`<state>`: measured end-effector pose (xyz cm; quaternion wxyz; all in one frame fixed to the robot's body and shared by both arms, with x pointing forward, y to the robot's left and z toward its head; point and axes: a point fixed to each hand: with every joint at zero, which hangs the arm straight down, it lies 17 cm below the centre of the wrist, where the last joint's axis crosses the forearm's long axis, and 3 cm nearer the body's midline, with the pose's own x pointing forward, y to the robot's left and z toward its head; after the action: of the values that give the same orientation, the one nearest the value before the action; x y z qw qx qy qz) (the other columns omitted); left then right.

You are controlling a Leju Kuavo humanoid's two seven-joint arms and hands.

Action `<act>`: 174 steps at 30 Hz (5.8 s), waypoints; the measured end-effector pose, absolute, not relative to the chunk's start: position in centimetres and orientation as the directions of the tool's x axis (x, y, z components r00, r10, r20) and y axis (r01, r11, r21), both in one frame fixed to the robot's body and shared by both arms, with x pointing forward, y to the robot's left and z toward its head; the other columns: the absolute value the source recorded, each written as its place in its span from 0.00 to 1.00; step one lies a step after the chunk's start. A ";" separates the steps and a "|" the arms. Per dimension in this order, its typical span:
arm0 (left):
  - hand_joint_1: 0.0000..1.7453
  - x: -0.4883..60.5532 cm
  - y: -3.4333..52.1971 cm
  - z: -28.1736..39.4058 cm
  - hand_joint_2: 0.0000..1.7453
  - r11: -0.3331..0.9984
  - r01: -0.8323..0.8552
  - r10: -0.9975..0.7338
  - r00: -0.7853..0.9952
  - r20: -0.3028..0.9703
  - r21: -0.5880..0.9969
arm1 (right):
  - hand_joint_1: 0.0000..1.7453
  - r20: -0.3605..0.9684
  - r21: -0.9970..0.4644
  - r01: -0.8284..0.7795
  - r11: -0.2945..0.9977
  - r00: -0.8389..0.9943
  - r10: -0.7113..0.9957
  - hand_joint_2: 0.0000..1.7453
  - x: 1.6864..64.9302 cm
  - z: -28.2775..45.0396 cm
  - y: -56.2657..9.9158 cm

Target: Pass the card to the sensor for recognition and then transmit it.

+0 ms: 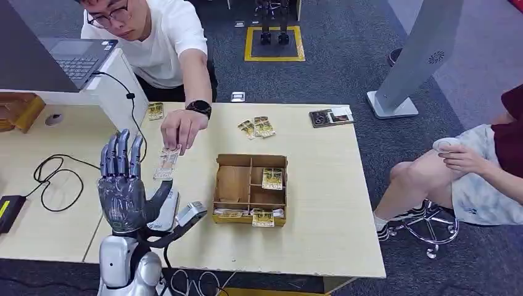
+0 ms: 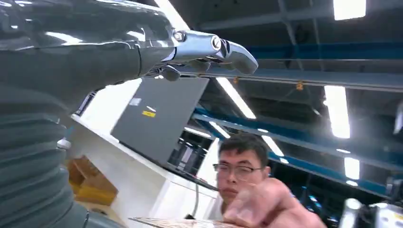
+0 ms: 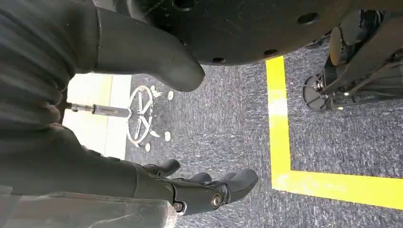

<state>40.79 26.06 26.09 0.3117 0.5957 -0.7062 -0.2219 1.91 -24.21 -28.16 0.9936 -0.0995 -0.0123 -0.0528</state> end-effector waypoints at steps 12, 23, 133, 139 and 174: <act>1.00 41.3 25.5 26.7 1.00 0.250 -0.706 -0.962 -0.101 0.255 0.662 | 0.00 0.036 -0.193 0.116 0.974 0.993 -0.112 1.00 2.0 -28.2 -24.2; 1.00 41.1 24.2 27.0 1.00 0.299 -0.703 -0.952 -0.175 0.251 0.645 | 0.00 0.035 -0.192 0.121 0.974 0.993 -0.116 1.00 2.0 -28.2 -24.2; 1.00 45.3 43.8 4.2 1.00 0.743 -0.641 -0.141 0.130 0.981 0.192 | 0.00 0.039 -0.214 0.144 0.966 0.990 -0.139 1.00 1.8 -28.2 -24.4; 1.00 43.3 46.1 4.2 1.00 0.705 -0.694 -0.098 0.105 0.990 0.144 | 0.00 0.039 -0.213 0.145 0.966 0.989 -0.139 1.00 1.8 -28.2 -24.4; 1.00 40.3 45.3 7.6 1.00 0.702 -0.708 -0.126 -0.018 0.992 0.076 | 0.00 0.037 -0.208 0.161 0.965 0.987 -0.157 1.00 1.7 -28.2 -24.4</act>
<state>40.27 45.34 7.63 0.6289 0.3089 -0.6749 0.2315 1.75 -24.38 -28.17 0.9911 -0.1058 -0.0103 -0.0801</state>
